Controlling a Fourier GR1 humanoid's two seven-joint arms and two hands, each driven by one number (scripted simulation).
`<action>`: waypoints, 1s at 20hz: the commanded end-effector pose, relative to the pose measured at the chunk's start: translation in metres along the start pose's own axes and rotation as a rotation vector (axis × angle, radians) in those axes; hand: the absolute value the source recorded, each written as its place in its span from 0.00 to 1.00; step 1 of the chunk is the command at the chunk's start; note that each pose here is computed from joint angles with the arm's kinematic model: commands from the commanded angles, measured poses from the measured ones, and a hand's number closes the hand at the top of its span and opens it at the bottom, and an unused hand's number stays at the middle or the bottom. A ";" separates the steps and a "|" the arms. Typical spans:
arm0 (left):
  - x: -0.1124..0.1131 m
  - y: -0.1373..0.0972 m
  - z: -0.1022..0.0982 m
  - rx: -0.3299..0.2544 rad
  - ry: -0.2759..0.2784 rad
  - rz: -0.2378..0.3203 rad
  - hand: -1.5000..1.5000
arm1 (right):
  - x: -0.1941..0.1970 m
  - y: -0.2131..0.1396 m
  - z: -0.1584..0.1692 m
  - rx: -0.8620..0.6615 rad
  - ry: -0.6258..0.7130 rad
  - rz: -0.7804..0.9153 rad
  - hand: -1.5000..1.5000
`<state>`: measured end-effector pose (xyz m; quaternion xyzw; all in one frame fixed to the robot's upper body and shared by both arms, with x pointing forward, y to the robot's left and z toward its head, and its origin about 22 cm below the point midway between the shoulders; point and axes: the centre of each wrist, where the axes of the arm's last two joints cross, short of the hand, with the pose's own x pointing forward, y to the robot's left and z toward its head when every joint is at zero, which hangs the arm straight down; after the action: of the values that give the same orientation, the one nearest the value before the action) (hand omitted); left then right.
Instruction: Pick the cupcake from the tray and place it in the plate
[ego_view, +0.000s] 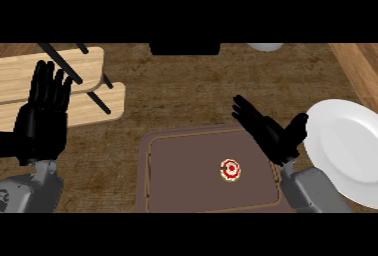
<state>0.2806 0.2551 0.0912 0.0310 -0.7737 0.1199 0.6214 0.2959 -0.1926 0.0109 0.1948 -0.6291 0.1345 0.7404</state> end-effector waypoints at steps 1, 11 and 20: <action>-0.019 -0.003 0.007 -0.037 0.096 -0.023 0.50 | 0.028 -0.019 -0.003 -0.075 -0.064 0.063 1.00; -0.075 0.034 0.068 -0.074 0.485 -0.150 0.50 | 0.102 -0.104 0.044 -0.662 -0.403 0.512 0.00; -0.084 0.028 0.081 -0.151 0.544 -0.164 0.50 | 0.077 -0.078 0.059 -0.576 -0.461 0.557 0.00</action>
<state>0.2335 0.2632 0.0383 0.0265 -0.6940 0.0166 0.7193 0.3024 -0.2958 0.0863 -0.1638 -0.8155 0.0766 0.5498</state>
